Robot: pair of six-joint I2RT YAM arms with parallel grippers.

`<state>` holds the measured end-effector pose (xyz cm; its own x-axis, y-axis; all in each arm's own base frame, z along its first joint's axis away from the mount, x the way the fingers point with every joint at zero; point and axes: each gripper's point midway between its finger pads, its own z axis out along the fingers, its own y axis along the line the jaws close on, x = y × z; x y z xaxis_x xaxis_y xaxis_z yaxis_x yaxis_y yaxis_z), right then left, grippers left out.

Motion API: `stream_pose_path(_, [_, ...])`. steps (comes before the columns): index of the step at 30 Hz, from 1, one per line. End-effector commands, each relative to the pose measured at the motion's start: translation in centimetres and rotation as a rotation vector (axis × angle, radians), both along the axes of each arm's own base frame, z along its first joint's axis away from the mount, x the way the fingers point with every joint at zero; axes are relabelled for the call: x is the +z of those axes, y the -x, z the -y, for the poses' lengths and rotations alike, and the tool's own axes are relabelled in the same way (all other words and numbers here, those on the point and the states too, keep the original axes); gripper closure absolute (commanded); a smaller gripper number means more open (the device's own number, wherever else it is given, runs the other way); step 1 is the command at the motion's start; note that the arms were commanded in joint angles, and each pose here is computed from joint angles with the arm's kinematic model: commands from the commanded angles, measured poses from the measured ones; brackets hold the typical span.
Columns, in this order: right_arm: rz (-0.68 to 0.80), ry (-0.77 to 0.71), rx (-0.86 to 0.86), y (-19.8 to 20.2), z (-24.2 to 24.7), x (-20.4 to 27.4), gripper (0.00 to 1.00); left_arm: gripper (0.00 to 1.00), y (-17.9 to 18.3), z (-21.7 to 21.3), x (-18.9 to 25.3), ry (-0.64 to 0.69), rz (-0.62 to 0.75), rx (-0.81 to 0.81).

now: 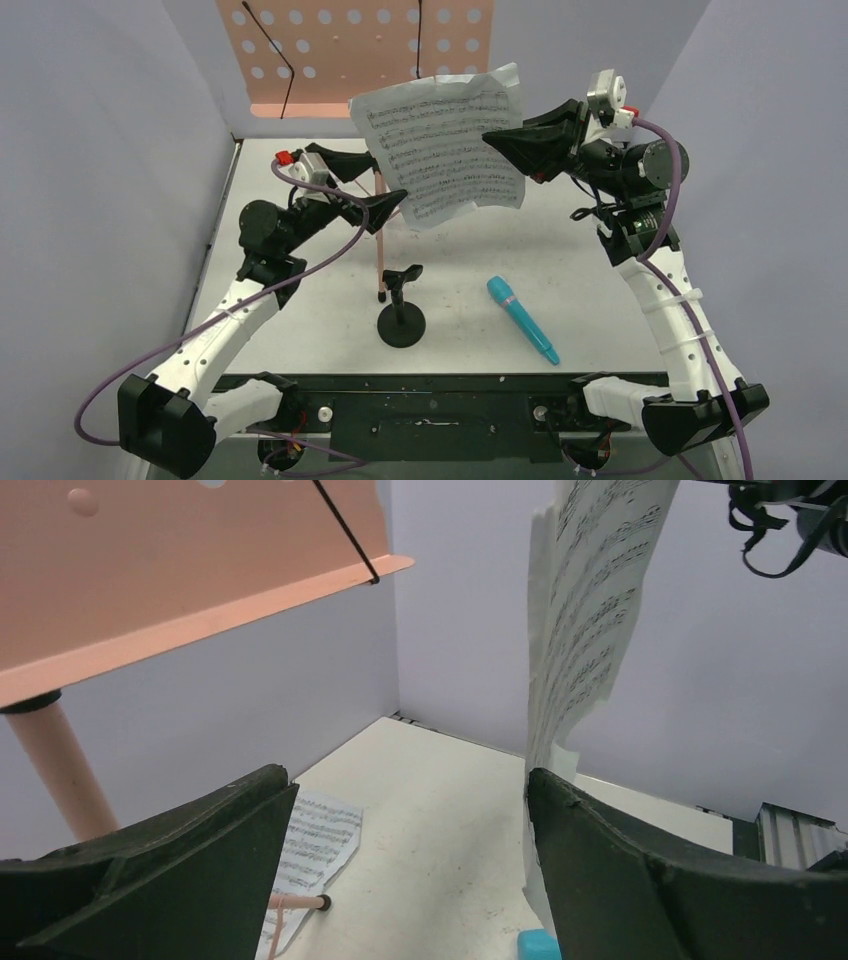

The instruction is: Set up the instrument practice props

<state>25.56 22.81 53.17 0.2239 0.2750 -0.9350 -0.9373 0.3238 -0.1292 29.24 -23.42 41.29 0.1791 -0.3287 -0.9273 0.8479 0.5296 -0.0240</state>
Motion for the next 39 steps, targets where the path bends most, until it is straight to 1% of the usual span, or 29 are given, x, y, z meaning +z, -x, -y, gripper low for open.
stream_pose_path(1, [0.068,-0.012,0.024,0.8,0.0,1.3,0.95,0.17,1.8,1.2,4.3,0.009,0.135,-0.117])
stream_pose_path(5, [0.062,-0.011,0.02,0.3,-0.1,1.2,0.95,0.29,2.3,2.1,5.3,0.006,0.164,-0.191])
stream_pose_path(16, [0.049,0.001,0.034,0.0,-0.6,0.5,0.95,0.62,3.0,3.9,7.2,0.041,0.17,-0.293])
stream_pose_path(21, [0.045,0.001,0.039,0.0,-0.8,0.5,0.95,0.7,3.4,4.5,7.9,0.04,0.171,-0.318])
stream_pose_path(29, [0.047,0.007,0.048,-0.1,-1.1,0.2,0.95,0.82,3.3,5.1,7.6,0.005,0.15,-0.317])
stream_pose_path(33, [0.049,0.003,0.04,-0.2,-1.1,0.3,0.95,0.94,3.0,4.8,7.4,0.016,0.137,-0.288])
stream_pose_path(34, [0.05,0.002,0.037,-0.2,-1.0,0.3,0.95,1.0,2.9,4.8,7.4,0.018,0.137,-0.281])
stream_pose_path(37, [0.049,0.0,0.031,-0.4,-1.0,0.3,0.94,1.0,2.8,4.6,7.3,0.022,0.132,-0.268])
stream_pose_path(39, [0.047,-0.003,0.024,-0.5,-1.0,0.3,0.89,1.0,2.7,4.6,7.2,0.026,0.127,-0.262])
